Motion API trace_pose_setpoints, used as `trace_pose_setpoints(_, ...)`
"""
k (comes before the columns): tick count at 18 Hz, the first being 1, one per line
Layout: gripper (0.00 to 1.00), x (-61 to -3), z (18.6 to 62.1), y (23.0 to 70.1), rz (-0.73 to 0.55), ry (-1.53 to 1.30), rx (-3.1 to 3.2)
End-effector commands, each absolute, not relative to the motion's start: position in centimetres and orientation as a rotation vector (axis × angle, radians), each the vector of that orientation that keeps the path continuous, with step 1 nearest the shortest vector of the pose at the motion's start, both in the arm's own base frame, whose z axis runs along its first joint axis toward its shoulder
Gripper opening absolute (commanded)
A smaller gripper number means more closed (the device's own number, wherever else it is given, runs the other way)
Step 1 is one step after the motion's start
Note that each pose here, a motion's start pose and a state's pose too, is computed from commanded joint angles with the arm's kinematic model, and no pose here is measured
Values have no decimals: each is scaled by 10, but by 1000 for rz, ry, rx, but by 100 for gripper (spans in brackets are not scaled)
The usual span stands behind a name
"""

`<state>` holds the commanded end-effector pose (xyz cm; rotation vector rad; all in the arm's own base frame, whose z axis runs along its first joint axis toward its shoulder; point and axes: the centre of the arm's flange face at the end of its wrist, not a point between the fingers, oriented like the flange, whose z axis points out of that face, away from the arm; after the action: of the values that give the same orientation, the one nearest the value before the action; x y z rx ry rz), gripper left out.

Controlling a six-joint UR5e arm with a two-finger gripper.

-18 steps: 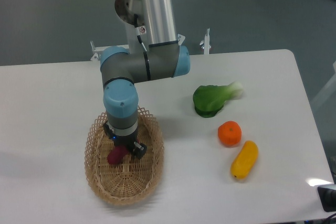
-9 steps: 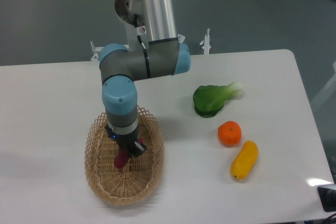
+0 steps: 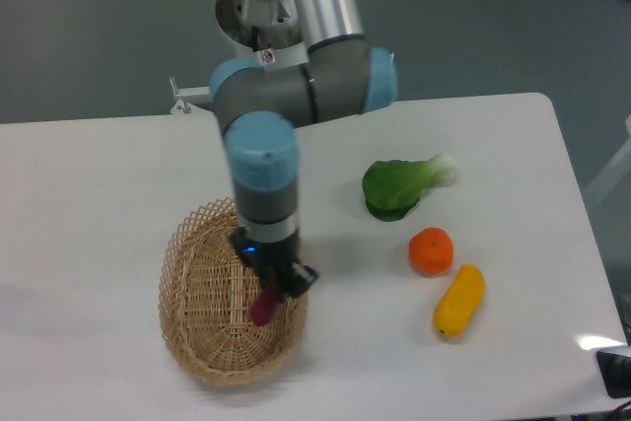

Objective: Pick up the sweet potato from the basket
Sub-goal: 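Lift the sweet potato out of the basket and carry it beside the bok choy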

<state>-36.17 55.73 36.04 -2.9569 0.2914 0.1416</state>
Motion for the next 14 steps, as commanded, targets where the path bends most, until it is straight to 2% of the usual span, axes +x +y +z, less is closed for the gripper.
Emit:
trace_pose_setpoints(5,13,-429,404,492,122,322,-2943)
trace_pose_setpoints(14,12,-501,403,413,127,411,-2962)
